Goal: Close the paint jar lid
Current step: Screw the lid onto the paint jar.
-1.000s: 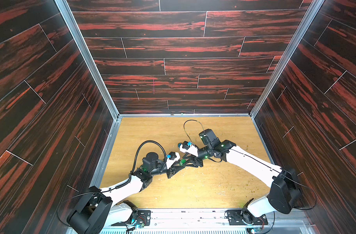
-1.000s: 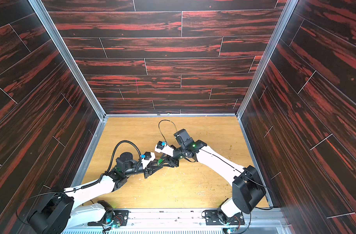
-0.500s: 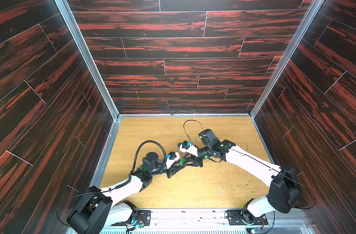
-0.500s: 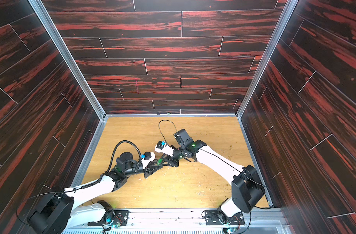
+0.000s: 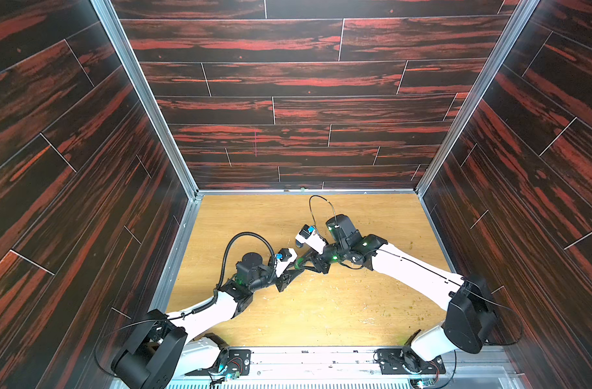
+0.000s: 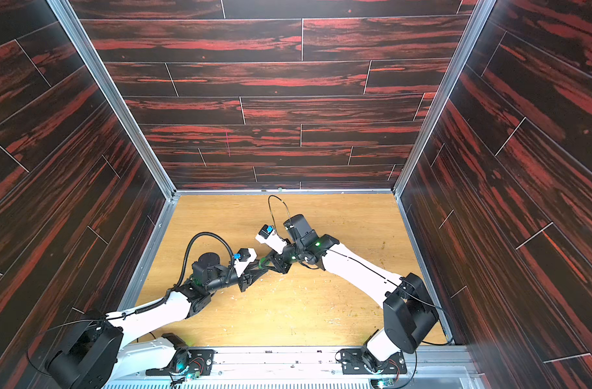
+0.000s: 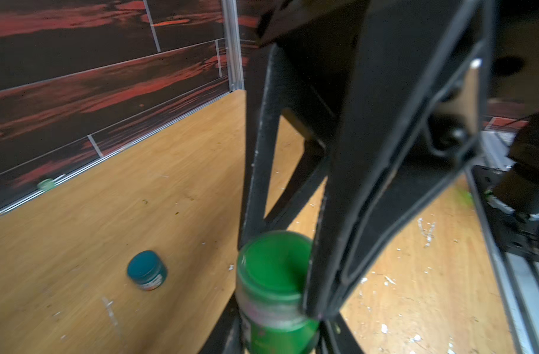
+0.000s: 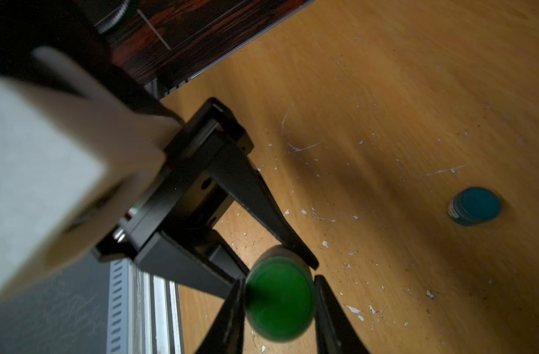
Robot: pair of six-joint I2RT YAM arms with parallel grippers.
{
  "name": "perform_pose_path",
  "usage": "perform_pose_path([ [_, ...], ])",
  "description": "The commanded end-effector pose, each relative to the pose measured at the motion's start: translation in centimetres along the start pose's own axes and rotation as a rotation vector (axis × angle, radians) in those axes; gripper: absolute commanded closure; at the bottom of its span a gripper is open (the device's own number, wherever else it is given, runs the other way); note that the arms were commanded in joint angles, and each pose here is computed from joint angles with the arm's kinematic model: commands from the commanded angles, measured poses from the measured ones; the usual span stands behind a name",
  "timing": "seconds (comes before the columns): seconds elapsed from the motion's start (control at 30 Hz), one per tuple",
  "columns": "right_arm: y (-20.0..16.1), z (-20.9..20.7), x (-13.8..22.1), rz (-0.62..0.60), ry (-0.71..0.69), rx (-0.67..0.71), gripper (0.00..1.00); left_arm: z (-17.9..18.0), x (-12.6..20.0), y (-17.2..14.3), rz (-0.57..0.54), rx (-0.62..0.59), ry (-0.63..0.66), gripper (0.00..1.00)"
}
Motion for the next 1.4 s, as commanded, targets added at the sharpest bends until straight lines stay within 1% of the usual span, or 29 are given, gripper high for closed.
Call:
perform_pose_path([
  [0.0,1.3,-0.2,-1.0,-0.071,-0.168,-0.151,0.93,1.2,0.1,2.0,-0.068,-0.08,0.09,0.8],
  [0.13,1.7,1.3,-2.0,-0.104,-0.284,-0.24,0.95,2.0,-0.1,2.4,-0.075,-0.092,0.153,0.8],
  [0.2,1.9,1.9,-2.4,-0.133,-0.346,-0.309,0.98,2.4,-0.2,2.7,-0.082,-0.097,0.178,0.8],
  [0.3,2.2,2.6,-3.0,-0.172,-0.404,-0.49,0.99,2.9,-0.3,2.9,-0.093,-0.099,0.214,0.81],
  [0.37,2.3,3.0,-3.7,-0.183,-0.423,-0.575,1.0,3.2,-0.4,3.1,-0.104,-0.1,0.234,0.8],
  [0.5,2.7,3.8,-5.0,-0.186,-0.517,-0.657,1.0,3.6,-0.7,3.4,-0.122,-0.092,0.258,0.81],
  [0.63,2.9,3.7,-6.1,-0.185,-0.54,-0.754,1.0,3.9,-0.9,3.3,-0.13,-0.087,0.277,0.81],
  [0.8,2.8,3.8,-6.8,-0.189,-0.515,-0.784,1.0,4.0,-1.0,3.2,-0.133,-0.08,0.288,0.8],
  [1.27,2.8,3.8,-6.8,-0.171,-0.503,-0.751,1.0,3.9,-1.1,2.9,-0.132,-0.073,0.28,0.8],
  [1.37,2.9,3.7,-6.6,-0.172,-0.504,-0.738,1.0,3.8,-1.0,2.7,-0.129,-0.072,0.276,0.77],
])
Point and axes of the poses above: each gripper's point midway between its finger pads, its own x axis back along the fingers, its own z axis along the line the jaws close on, y = z × x, the point moved 8 cm from there along x, back along the fingers, and after that the axes turned 11 degrees about -x, right-handed, at the moved point
